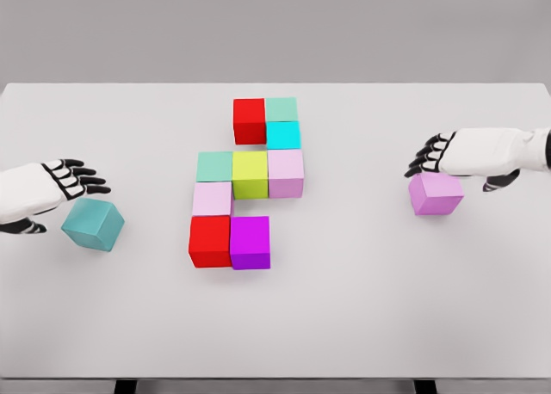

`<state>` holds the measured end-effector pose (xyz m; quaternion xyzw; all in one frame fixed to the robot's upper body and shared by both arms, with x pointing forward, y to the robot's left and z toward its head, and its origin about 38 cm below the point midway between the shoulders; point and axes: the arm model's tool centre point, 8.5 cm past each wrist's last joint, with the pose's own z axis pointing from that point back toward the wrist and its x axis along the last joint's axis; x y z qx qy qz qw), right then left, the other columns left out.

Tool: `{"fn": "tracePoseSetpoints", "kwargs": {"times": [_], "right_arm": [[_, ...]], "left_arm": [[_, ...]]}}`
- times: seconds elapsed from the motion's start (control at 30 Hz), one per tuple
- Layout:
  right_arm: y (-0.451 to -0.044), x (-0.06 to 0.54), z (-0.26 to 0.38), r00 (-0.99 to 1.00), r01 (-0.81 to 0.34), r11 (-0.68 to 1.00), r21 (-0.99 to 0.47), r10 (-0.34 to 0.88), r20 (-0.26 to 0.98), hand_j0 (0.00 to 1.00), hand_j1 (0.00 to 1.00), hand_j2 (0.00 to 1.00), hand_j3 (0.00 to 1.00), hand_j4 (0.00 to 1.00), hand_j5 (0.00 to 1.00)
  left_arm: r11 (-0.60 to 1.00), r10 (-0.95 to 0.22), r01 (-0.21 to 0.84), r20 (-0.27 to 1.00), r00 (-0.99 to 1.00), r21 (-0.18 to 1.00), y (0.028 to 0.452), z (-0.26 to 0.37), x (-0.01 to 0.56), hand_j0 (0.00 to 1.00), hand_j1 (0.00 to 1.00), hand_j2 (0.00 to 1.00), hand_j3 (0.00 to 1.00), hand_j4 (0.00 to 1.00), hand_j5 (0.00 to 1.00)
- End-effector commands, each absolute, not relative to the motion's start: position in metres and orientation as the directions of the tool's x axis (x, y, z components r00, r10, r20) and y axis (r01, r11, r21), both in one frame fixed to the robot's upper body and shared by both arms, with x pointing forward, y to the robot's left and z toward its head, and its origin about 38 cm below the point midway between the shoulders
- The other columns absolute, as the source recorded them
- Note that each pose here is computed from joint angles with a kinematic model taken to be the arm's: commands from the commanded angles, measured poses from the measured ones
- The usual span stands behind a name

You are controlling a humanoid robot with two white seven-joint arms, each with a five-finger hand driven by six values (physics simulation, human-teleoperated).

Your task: Assemble the squares on the desktop into the number 2

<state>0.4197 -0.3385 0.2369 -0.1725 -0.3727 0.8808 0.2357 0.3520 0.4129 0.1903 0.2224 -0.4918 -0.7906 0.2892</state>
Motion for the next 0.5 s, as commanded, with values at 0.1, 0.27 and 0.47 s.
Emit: {"fn": "tracePoseSetpoints", "kwargs": {"times": [0.1,0.27,0.47], "right_arm": [[-0.339,0.428,0.224,-0.821,-0.304,-0.626,-0.718,0.554,-0.135,1.0,1.0,1.0,1.0,1.0,1.0],[-0.336,0.432,0.22,-0.822,-0.304,-0.632,-0.713,0.552,-0.139,1.0,1.0,1.0,1.0,1.0,1.0],[-0.326,0.438,0.21,-0.829,-0.295,-0.646,-0.704,0.54,-0.148,1.0,1.0,1.0,1.0,1.0,1.0]], "left_arm": [[-0.342,-0.678,0.259,-0.046,-0.733,0.903,0.414,0.189,0.348,1.0,1.0,1.0,1.0,1.0,1.0],[-0.317,-0.682,0.278,-0.015,-0.732,0.907,0.412,0.185,0.346,1.0,1.0,1.0,1.0,1.0,1.0],[-0.309,-0.682,0.283,-0.005,-0.732,0.908,0.411,0.184,0.346,1.0,1.0,1.0,1.0,1.0,1.0]]}}
